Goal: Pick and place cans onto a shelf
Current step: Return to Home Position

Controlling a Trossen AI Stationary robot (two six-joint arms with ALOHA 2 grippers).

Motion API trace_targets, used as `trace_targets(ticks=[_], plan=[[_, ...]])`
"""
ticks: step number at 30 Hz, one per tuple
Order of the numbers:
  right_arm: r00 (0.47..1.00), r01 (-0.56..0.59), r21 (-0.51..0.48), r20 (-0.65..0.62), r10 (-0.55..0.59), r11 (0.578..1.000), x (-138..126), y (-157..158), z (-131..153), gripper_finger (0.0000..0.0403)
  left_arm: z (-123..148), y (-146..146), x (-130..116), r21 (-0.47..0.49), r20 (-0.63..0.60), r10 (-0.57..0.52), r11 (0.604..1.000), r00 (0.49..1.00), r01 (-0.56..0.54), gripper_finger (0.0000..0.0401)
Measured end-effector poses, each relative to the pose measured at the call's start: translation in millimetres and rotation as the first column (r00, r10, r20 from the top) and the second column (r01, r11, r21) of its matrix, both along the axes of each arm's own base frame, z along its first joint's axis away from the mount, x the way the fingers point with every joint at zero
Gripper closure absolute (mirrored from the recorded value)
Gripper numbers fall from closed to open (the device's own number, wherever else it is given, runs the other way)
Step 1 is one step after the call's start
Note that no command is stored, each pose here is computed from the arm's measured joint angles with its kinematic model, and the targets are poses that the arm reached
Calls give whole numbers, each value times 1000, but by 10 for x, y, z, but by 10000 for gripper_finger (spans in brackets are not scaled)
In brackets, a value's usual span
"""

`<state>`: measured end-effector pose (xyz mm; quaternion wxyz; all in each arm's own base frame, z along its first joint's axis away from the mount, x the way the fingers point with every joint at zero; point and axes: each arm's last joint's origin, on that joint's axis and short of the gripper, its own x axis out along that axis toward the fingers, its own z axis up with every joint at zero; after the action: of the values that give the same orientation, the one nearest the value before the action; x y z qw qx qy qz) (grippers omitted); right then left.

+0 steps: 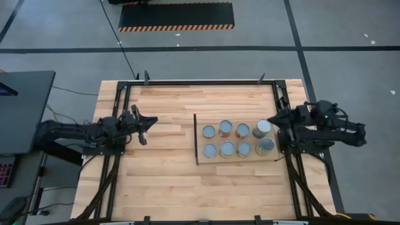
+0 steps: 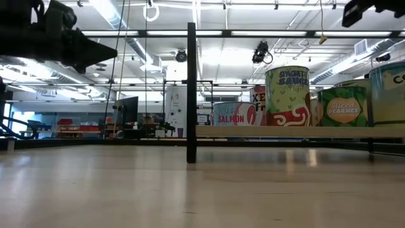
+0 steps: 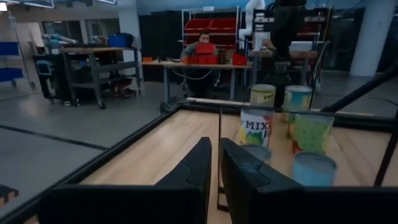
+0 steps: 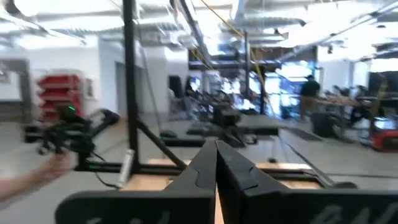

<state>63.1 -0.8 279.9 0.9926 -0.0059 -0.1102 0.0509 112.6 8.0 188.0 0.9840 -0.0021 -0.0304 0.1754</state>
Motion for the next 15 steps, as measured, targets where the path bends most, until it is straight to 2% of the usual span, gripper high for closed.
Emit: trace_targets(ticks=[2, 6, 9, 13, 15], plan=[[999, -26, 20, 28, 25, 999, -42, 10, -108, 395, -59, 0, -26, -11, 18, -5, 1000, 1000, 5, 362], [998, -53, 56, 36, 51, 997, 91, 2, -284, 387, -95, -3, -63, -30, 58, -15, 999, 998, 16, 362], [992, -61, 45, 116, 55, 997, 157, -1, -410, 392, -76, -11, -76, -24, 77, -36, 999, 996, 38, 362], [951, -51, 11, 306, 45, 999, 182, 2, -573, 398, -70, -22, -76, -17, 84, -77, 997, 993, 78, 362], [951, -25, 18, 307, 18, 1000, 204, -2, -647, 397, -75, -25, -75, -18, 81, -88, 996, 993, 90, 362]])
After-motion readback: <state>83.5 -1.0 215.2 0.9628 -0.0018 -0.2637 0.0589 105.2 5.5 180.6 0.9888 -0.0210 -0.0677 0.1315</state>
